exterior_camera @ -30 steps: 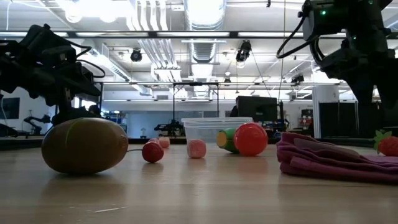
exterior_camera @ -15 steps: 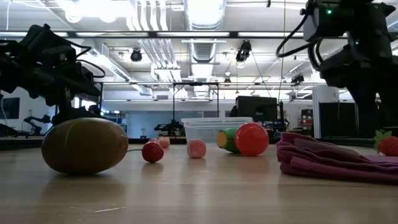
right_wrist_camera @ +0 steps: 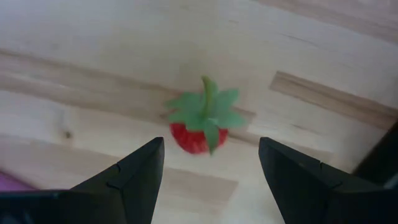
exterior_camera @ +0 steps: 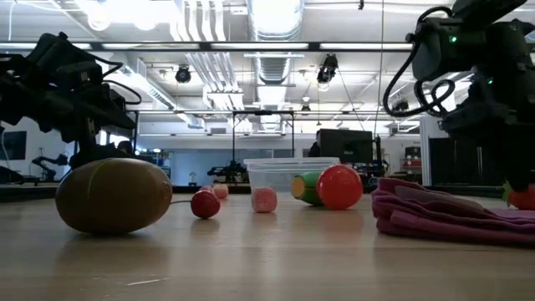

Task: Pick and placing Produce into tupperware
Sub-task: Put the bottom strawberry in the transparent bin

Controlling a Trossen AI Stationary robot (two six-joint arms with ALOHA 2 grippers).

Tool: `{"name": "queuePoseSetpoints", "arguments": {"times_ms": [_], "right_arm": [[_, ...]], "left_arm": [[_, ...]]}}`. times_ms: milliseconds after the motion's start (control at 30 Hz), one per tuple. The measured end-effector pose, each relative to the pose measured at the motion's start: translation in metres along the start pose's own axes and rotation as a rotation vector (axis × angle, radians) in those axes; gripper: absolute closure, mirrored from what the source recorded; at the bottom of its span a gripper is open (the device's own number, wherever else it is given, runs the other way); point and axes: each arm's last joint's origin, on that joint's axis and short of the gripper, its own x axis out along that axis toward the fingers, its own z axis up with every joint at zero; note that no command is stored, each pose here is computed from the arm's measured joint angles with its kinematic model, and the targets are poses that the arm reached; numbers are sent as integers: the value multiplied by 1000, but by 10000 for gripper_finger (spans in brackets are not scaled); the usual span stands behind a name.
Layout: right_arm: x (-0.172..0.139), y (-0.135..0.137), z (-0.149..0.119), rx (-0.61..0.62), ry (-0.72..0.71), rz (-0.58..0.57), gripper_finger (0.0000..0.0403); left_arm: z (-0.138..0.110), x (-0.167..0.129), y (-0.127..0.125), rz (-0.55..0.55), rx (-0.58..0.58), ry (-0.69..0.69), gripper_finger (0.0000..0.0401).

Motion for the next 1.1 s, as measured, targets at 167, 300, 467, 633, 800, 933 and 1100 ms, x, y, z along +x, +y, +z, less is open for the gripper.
{"name": "queuePoseSetpoints", "arguments": {"times_ms": [167, 300, 467, 633, 800, 933, 1100], "right_arm": [[11, 5, 3, -26, -3, -56, 149], [18, 8, 5, -45, 4, -84, 149], [20, 12, 6, -57, 1, -72, 155], [19, 13, 6, -63, -20, -43, 186], [19, 14, 7, -67, -27, -30, 222], [19, 15, 7, -67, -28, -27, 245], [19, 15, 7, -67, -29, -26, 259]], "left_arm": [[0, 0, 0, 0, 0, 0, 106], [0, 0, 0, 0, 0, 0, 106], [0, 0, 0, 0, 0, 0, 106], [0, 0, 0, 0, 0, 0, 106], [0, 0, 0, 1, 0, 0, 106], [0, 0, 0, 0, 0, 0, 106], [0, 0, 0, 0, 0, 0, 106]]}}
